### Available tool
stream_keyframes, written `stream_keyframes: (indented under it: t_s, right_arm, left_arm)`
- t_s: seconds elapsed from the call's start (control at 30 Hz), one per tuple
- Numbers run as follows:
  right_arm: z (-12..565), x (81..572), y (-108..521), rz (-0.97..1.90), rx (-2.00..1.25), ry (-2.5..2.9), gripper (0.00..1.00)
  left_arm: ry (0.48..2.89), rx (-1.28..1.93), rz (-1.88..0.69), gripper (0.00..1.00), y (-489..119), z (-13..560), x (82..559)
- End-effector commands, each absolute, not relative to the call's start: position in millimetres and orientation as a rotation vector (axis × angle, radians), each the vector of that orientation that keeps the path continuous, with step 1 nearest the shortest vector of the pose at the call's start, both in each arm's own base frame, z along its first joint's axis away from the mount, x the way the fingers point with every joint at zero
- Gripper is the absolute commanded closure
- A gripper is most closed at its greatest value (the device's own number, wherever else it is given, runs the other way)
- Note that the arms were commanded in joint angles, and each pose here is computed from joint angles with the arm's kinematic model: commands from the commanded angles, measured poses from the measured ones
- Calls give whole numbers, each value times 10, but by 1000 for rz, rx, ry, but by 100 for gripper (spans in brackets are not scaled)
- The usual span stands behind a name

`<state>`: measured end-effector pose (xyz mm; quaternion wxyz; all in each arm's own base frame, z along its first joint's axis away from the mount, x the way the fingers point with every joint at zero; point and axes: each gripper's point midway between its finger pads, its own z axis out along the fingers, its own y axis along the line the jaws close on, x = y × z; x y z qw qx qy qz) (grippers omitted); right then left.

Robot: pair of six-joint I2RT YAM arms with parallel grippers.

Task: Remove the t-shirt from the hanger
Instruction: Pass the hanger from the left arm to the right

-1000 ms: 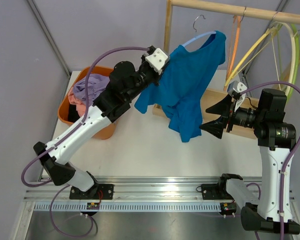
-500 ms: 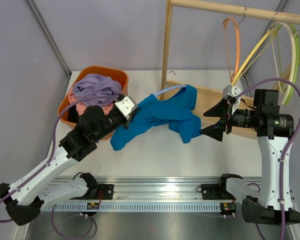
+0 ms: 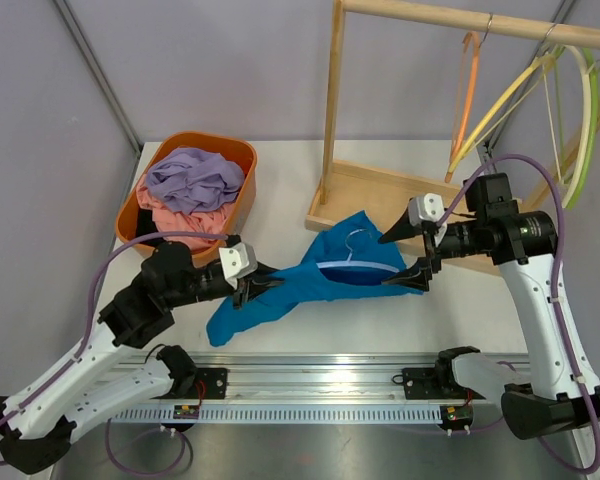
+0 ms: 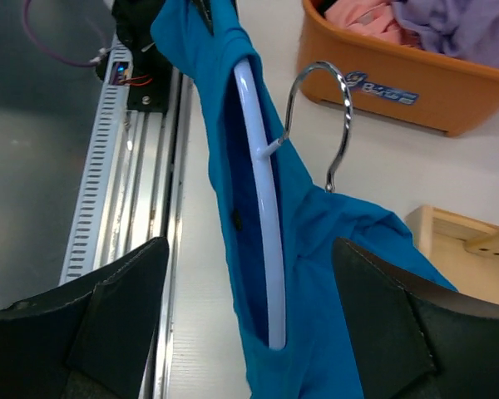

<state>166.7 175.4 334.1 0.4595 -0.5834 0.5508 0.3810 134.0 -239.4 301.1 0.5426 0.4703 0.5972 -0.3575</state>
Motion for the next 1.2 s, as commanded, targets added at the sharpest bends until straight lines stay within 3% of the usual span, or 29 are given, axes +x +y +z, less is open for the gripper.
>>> stream_keyframes:
  t_s: [0.0,0.53,0.63,0.8,0.93,1.17]
  right_arm:
    - [3078,1284,1780,1070,-1468,1530,14]
    - [2698,1307,1737,1054,-1446,1663,24]
    - [2726,1300,1761,1070,-1428,1653,33]
    - [2734,1241,1769,1089,-1412,1642,67]
    - [2723,1203,1765,1083,-1406,1630,85]
    - [2772,1233,1759,1045,-1349,1644,100]
  left_arm:
    - [1256,1158,-1015,100,-2573,3357,1130]
    - [1151,1161,-1058,100,-2677,3642,1113]
    - [1158,1157,-1050,100,-2674,3623,1129]
    - [1167,1124,-1031,100,-2671,3570,1189]
    - [1159,1094,-1020,100,-2682,3586,1241]
    - [1215,945,-1018,100,-2696,3646,1435]
